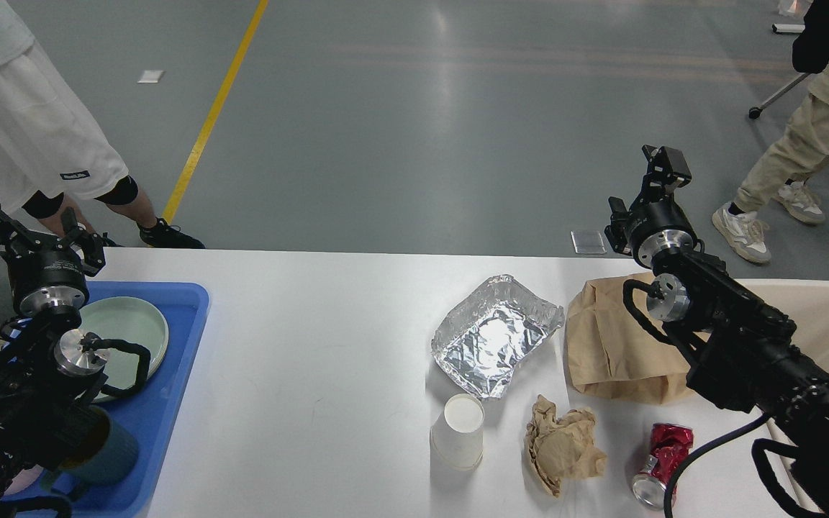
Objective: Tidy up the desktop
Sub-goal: 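Raise the right gripper and move it over the foil tray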
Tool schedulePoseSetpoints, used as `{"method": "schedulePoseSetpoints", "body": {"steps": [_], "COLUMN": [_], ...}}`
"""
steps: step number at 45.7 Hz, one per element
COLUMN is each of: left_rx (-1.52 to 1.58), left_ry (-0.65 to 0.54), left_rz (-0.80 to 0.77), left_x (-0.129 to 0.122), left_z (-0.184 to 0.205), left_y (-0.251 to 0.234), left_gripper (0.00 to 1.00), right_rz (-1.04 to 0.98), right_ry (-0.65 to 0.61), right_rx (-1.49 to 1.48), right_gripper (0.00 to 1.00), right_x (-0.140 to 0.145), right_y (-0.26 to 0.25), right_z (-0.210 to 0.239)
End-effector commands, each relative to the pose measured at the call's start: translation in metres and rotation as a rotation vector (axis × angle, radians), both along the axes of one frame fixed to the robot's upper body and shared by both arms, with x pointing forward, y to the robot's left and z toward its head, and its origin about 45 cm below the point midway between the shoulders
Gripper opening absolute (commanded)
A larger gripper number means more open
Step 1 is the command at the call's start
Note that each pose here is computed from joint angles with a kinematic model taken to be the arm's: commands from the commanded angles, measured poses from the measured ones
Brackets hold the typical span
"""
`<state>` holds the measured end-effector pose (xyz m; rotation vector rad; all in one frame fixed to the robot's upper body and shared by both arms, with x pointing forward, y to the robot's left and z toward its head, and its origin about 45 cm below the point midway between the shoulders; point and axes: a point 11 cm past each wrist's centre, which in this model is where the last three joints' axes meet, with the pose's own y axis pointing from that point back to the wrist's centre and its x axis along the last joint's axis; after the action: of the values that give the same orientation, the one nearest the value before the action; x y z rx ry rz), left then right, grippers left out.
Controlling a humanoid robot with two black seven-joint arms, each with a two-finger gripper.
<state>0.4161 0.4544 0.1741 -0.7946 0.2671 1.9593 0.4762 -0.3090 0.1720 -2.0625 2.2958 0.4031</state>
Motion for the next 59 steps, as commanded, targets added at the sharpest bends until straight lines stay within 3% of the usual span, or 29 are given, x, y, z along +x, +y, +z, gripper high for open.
{"method": "schedulePoseSetpoints", "body": {"steps": [1, 24, 33, 39, 47, 55, 59], "left_rx": [0.0, 0.0, 0.0, 0.0, 0.0, 0.0, 0.0], "left_ry": [0.001, 0.0, 0.001, 0.0, 0.0, 0.0, 0.0], "left_rz": [0.0, -0.001, 0.0, -0.001, -0.001, -0.001, -0.001], "left_x": [0.0, 0.0, 0.0, 0.0, 0.0, 0.0, 0.0], "left_z": [0.0, 0.0, 0.0, 0.0, 0.0, 0.0, 0.0], "left_y": [0.0, 0.0, 0.0, 0.0, 0.0, 0.0, 0.0], "left_gripper": [0.96, 0.96, 0.96, 0.96, 0.96, 0.96, 0.96], "right_rz": [0.012, 0.039, 0.317, 0.522, 0.578, 0.673, 0.701], "right_ry": [-0.018, -0.024, -0.027, 0.084, 0.271, 0.556, 0.61], "right_rx": [0.004, -0.013, -0.26, -0.58, -0.84, -1.072, -1.166], "right_gripper": [1.0, 1.0, 1.0, 1.0, 1.0, 1.0, 1.0], "right_x": [0.003, 0.004, 0.012, 0.009, 0.008, -0.004, -0.004], "right_y": [0.005, 0.011, 0.062, 0.08, 0.057, 0.034, 0.033], "right_z": [0.006, 0.008, 0.021, 0.012, 0.003, -0.012, -0.009]}}
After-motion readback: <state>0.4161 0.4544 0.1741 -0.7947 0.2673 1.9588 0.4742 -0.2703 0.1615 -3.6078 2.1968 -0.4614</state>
